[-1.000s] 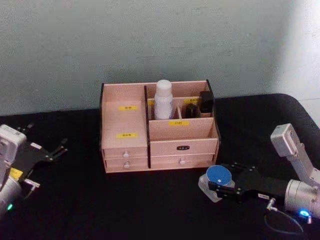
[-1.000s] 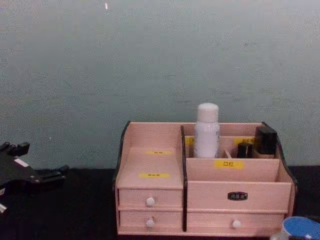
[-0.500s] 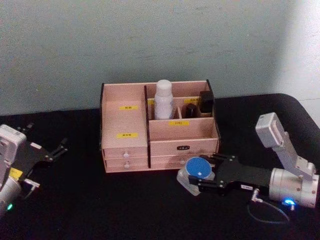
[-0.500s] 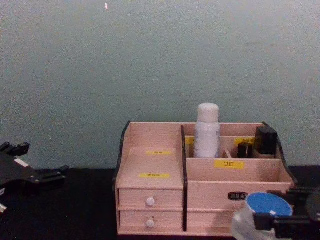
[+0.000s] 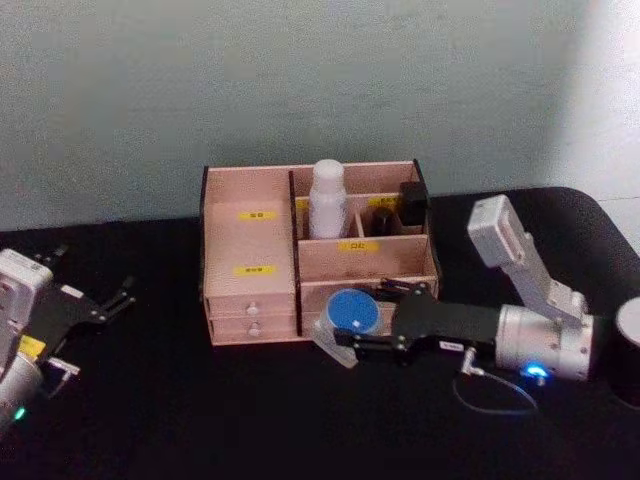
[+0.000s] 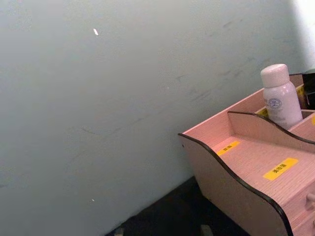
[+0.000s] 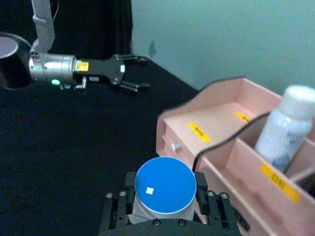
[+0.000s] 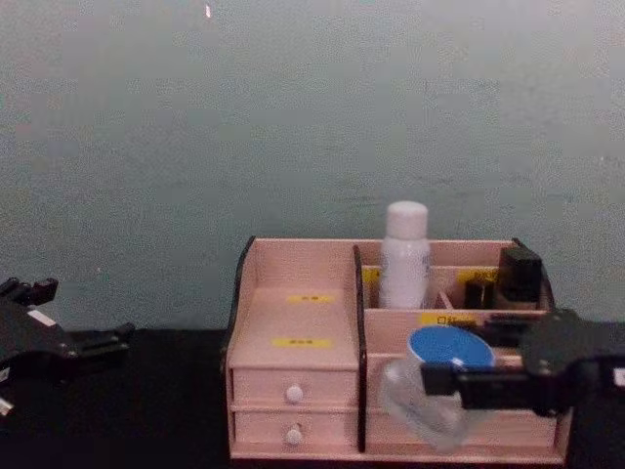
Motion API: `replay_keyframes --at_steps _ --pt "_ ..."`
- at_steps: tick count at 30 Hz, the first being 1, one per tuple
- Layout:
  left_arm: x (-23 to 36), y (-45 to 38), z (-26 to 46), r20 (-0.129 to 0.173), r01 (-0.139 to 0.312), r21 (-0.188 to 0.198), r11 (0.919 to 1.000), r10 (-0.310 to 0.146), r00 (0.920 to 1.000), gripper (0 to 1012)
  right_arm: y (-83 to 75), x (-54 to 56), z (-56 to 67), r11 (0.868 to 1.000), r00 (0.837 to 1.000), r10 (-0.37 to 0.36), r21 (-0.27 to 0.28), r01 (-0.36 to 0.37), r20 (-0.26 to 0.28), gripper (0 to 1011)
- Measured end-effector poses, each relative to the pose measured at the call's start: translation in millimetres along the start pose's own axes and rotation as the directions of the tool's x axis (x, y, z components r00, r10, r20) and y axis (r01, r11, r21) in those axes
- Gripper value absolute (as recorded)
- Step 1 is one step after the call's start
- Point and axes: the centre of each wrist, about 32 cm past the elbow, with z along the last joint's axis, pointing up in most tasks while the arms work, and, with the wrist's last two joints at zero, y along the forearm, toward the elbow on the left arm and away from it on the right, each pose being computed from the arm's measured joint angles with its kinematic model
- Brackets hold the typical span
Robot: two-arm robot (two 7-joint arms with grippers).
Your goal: Pick up the facial cleanser and watermelon frost from the table and place them into the tiered storage box.
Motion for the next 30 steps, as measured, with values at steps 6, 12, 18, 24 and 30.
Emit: replay_keyframes --at_steps 6,12,18,24,30 --pt "0.0 0.0 0.0 0.0 0.0 0.0 1.0 0.0 1.0 1001 16.4 7.3 10.5 1.0 1.0 0.018 0.018 -0.018 0.017 724" --pt "0.0 0.0 0.0 0.0 0.0 0.0 1.0 0.0 1.0 1001 32.0 14.7 20.4 0.999 0.999 0.032 0.042 -0.033 0.019 724" --pt "0.0 0.0 0.0 0.0 0.0 0.0 1.0 0.0 1.0 1001 49.0 21.4 28.8 0.998 0.999 0.037 0.059 -0.039 0.022 724" --pt "0.0 0.0 0.0 0.0 0.0 0.0 1.0 0.0 1.0 1001 64.2 28.0 35.1 0.997 0.999 0.04 0.07 -0.042 0.027 724" --pt "0.0 0.0 0.0 0.0 0.0 0.0 1.0 0.0 1.0 1001 78.3 35.7 38.2 0.997 0.999 0.039 0.068 -0.041 0.028 724"
